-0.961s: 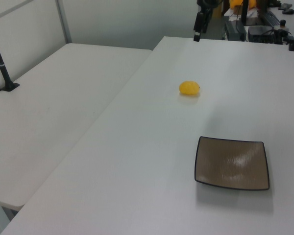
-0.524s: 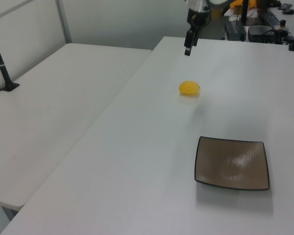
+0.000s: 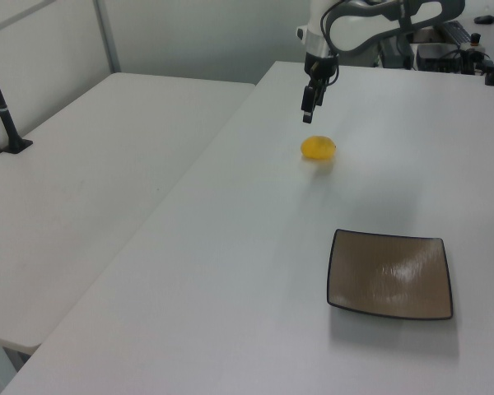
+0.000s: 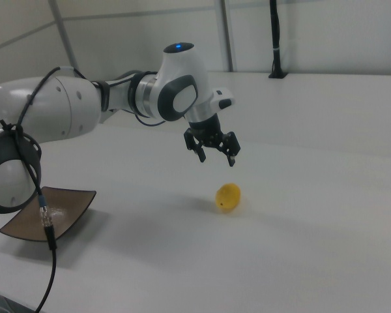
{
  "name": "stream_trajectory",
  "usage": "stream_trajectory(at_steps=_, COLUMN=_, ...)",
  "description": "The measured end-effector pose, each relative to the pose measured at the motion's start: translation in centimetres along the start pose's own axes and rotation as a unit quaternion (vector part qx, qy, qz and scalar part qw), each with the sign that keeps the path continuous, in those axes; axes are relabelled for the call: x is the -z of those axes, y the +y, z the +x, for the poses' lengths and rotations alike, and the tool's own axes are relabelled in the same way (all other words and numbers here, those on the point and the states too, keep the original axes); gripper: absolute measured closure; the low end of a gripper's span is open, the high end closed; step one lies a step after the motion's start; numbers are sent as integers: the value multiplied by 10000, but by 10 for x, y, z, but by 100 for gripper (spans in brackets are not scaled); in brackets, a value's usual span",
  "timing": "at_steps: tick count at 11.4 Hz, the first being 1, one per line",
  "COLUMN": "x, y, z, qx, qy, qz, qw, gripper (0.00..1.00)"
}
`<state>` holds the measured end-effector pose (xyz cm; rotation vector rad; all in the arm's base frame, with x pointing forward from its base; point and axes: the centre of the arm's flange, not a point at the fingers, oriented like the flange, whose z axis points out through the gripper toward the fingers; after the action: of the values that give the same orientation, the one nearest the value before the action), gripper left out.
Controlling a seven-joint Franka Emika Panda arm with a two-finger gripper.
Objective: Put potatoes on a ceramic plate
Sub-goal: 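Lower the gripper over the yellow potato and close on it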
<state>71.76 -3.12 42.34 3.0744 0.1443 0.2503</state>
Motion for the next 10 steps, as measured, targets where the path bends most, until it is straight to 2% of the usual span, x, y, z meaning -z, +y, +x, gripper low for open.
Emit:
stream_trajectory(at_steps=5, x=-49, y=2, z=-3, qx=169, qy=-314, qz=-102, qw=9993, gripper=0)
stream_trajectory(at_steps=7, x=-60, y=3, z=-7, qx=295, qy=-436, qz=-276, qw=9982, gripper=0)
stream_trajectory(at_steps=10, x=-83, y=4, z=-12, qx=372, qy=-320, qz=-388, qw=9980, gripper=0)
